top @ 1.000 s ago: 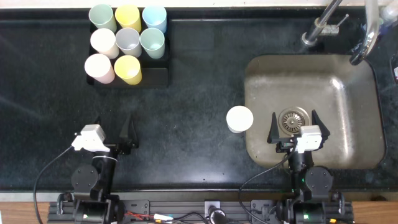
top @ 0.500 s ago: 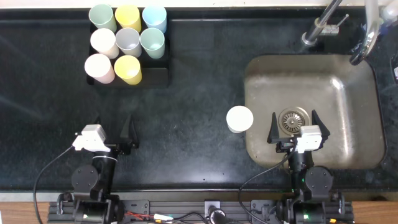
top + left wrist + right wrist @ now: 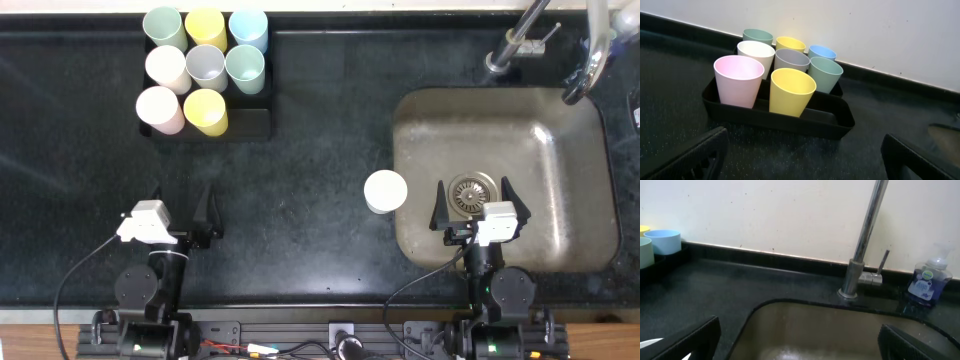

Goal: Store Cups

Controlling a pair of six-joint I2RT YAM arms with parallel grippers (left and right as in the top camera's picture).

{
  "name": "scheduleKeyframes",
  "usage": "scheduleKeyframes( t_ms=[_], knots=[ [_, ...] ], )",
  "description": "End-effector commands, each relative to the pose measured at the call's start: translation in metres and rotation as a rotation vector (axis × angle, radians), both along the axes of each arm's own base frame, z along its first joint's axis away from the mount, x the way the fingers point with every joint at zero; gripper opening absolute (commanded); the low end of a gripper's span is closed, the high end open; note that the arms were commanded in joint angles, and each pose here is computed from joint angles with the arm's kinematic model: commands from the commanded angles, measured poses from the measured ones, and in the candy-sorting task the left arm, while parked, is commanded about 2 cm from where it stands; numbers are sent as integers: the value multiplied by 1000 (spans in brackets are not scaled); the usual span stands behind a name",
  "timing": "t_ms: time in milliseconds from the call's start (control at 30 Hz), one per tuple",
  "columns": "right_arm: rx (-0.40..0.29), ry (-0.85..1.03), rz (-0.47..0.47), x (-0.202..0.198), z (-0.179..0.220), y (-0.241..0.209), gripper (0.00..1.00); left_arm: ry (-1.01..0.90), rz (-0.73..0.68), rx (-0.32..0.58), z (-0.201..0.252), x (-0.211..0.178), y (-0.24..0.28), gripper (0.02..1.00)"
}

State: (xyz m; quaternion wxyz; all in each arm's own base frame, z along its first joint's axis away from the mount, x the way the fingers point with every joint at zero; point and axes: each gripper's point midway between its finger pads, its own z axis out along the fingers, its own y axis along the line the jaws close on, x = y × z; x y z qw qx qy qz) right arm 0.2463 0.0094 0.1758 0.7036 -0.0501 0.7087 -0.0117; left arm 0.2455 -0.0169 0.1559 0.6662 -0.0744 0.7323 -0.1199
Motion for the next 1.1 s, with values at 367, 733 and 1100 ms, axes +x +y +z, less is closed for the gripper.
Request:
scheduleKeyframes(
  t_ms=[367, 733, 1100],
  knots=[
    [82, -19, 72, -1, 5, 12, 996, -7, -14, 21, 0, 0, -2, 1000],
    [96, 257, 249, -34, 97, 44, 998, -7, -14, 21, 0, 0, -2, 1000],
    [-10, 894, -124, 4, 154, -19, 998, -7, -14, 21, 0, 0, -2, 1000]
  ],
)
